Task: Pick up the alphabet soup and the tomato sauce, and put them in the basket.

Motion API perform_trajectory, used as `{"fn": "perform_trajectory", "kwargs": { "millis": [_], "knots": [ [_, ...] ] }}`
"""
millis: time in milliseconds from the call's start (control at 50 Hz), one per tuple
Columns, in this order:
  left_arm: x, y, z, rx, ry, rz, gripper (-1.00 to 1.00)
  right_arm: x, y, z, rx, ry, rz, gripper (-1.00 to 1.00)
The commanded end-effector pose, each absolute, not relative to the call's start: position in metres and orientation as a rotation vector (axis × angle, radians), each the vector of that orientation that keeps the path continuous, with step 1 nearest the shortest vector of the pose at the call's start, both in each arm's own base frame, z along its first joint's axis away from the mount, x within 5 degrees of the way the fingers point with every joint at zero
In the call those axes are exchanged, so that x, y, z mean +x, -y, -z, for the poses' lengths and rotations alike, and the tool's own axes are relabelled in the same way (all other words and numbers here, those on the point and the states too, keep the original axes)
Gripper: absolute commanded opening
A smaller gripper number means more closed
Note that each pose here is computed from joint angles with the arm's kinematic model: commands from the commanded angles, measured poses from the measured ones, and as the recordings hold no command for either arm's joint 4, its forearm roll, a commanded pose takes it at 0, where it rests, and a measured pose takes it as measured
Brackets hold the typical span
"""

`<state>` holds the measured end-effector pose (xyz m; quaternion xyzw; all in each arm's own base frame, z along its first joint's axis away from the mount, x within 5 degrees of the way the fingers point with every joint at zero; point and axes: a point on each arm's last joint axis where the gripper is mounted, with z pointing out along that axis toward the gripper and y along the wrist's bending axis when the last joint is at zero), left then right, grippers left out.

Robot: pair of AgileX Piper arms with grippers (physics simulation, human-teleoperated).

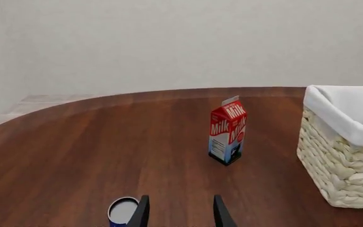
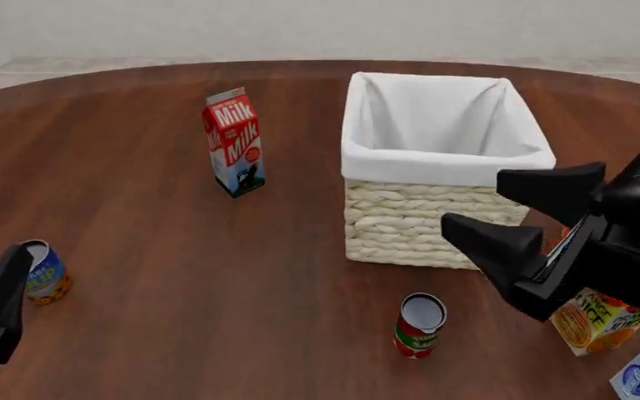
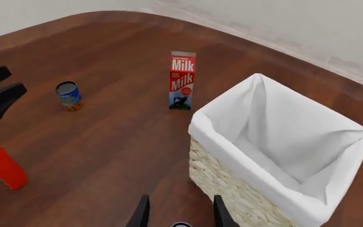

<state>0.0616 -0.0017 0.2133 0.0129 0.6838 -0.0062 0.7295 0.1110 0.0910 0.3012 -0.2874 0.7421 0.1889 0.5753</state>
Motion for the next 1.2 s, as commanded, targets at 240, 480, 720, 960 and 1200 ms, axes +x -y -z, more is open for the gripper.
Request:
{"fn": "perform_trajectory", "kwargs": {
  "millis": [240,480,720,960,1200],
  "knots": [
    [0.06,0.002,-0.212,0.029,-1.511,0.015,1.0,0.116,-0.105,-0.279,-0.769,-1.855,-0.441,1.0],
    [0.061,0.002,-0.212,0.034,-1.513,0.019,1.0,0.117,-0.109,-0.272,-0.812,-1.908,-0.43,1.0],
    [0.064,0.003,-0.213,0.044,-1.514,0.02,1.0,0.116,-0.107,-0.266,-0.779,-1.991,-0.442,1.0],
    [0.063,0.003,-0.213,0.048,-1.514,0.022,1.0,0.119,-0.103,-0.257,-0.76,-2.053,-0.409,1.0],
    [0.063,0.003,-0.213,0.05,-1.514,0.024,1.0,0.127,-0.099,-0.25,-0.743,-2.091,-0.356,1.0]
  ]
}}
